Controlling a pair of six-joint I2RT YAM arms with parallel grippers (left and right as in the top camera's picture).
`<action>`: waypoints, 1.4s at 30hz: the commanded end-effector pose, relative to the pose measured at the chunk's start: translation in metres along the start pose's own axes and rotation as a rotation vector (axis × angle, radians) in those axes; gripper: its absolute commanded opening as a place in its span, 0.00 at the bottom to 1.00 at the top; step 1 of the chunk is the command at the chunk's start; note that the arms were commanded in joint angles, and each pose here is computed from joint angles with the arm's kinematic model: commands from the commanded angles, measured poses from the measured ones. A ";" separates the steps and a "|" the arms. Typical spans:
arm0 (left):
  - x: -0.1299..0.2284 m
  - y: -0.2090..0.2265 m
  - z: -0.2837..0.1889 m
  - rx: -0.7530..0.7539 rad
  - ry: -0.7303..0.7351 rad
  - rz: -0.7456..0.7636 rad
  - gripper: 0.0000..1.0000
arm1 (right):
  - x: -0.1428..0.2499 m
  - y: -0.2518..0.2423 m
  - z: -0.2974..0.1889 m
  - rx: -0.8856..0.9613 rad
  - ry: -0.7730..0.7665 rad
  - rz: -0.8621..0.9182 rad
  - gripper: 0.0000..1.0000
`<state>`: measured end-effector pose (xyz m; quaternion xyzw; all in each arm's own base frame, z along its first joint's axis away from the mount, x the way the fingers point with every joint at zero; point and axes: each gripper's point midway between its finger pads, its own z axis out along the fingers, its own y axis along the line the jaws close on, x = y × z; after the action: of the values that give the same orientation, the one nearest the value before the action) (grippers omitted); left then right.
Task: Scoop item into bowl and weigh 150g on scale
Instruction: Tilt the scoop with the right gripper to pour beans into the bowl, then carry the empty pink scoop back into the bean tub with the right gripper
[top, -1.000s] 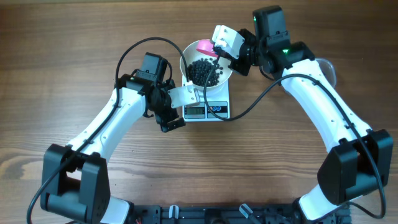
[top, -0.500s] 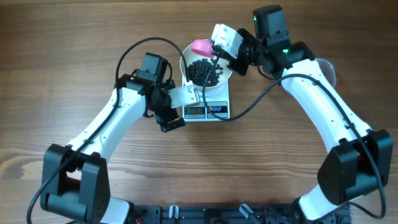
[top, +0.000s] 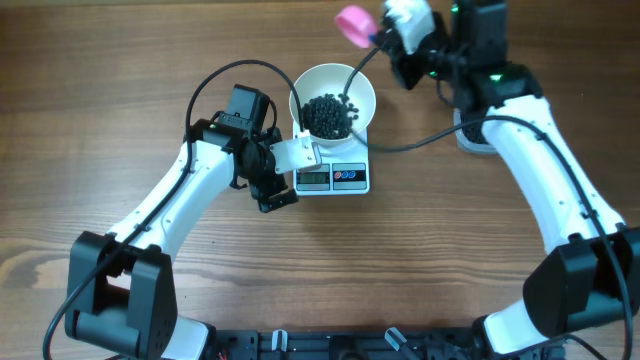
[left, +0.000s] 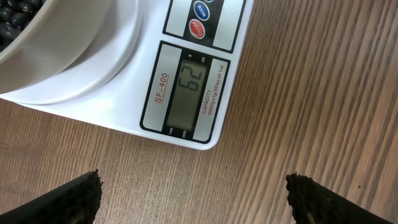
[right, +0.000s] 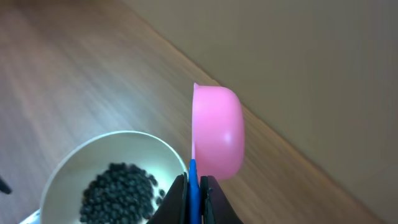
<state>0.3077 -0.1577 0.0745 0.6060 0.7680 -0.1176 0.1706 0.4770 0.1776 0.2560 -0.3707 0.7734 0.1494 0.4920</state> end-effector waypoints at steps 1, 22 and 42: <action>0.001 -0.003 0.004 0.023 -0.007 0.006 1.00 | 0.005 -0.025 -0.018 0.060 0.009 0.120 0.04; 0.002 -0.003 0.004 0.022 -0.007 0.005 1.00 | 0.178 -0.106 -0.123 0.516 0.636 0.447 0.04; 0.001 -0.003 0.004 0.023 -0.007 0.006 1.00 | 0.250 -0.051 -0.081 0.387 0.748 0.928 0.04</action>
<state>0.3077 -0.1577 0.0745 0.6060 0.7680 -0.1175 0.1706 0.4060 -0.0383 0.1081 0.0730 0.9833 -0.0138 0.1662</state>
